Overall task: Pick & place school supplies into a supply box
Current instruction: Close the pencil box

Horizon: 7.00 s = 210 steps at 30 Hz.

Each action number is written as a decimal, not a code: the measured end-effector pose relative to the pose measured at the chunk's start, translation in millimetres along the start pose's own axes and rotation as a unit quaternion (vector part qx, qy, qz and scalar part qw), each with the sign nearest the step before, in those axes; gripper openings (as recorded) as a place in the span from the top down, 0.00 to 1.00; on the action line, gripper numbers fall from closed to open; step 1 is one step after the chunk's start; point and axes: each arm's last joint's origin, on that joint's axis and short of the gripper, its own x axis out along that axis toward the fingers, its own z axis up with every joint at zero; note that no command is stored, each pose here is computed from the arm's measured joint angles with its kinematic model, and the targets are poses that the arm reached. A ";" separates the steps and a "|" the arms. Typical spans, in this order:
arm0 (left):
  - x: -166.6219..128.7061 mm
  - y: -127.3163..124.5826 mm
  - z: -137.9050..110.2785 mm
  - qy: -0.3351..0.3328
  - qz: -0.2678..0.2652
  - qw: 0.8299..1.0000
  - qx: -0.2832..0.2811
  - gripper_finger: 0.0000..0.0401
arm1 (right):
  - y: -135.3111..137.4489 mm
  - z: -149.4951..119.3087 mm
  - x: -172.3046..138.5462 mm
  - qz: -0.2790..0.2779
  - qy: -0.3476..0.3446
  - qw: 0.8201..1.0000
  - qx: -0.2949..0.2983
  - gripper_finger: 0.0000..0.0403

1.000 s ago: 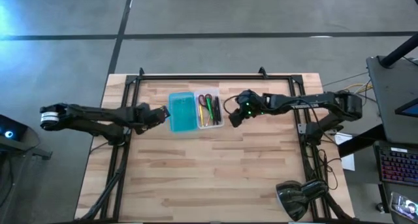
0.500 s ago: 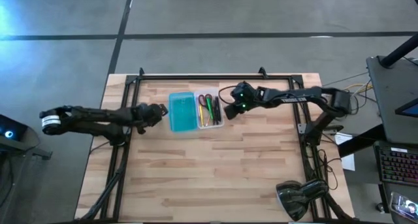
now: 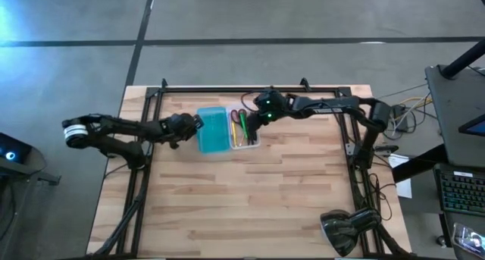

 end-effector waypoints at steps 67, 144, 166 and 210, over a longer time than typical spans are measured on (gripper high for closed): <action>-24.5 -151.1 18.2 -0.050 -0.032 0.943 0.329 1.00 | -65.2 -83.4 -89.5 -0.283 0.032 0.958 0.038 0.98; 51.1 -278.9 -73.2 0.099 -0.343 0.870 0.339 1.00 | -96.2 -145.0 -153.5 -0.395 0.026 0.901 0.175 0.98; 65.4 -232.4 -71.2 0.117 -0.151 0.874 0.447 1.00 | -112.2 -155.7 -157.9 -0.482 0.012 0.858 0.179 0.98; 54.9 -244.3 -79.5 0.105 -0.359 0.883 0.284 1.00 | -114.8 -135.5 -114.7 -0.459 0.079 0.880 0.096 0.98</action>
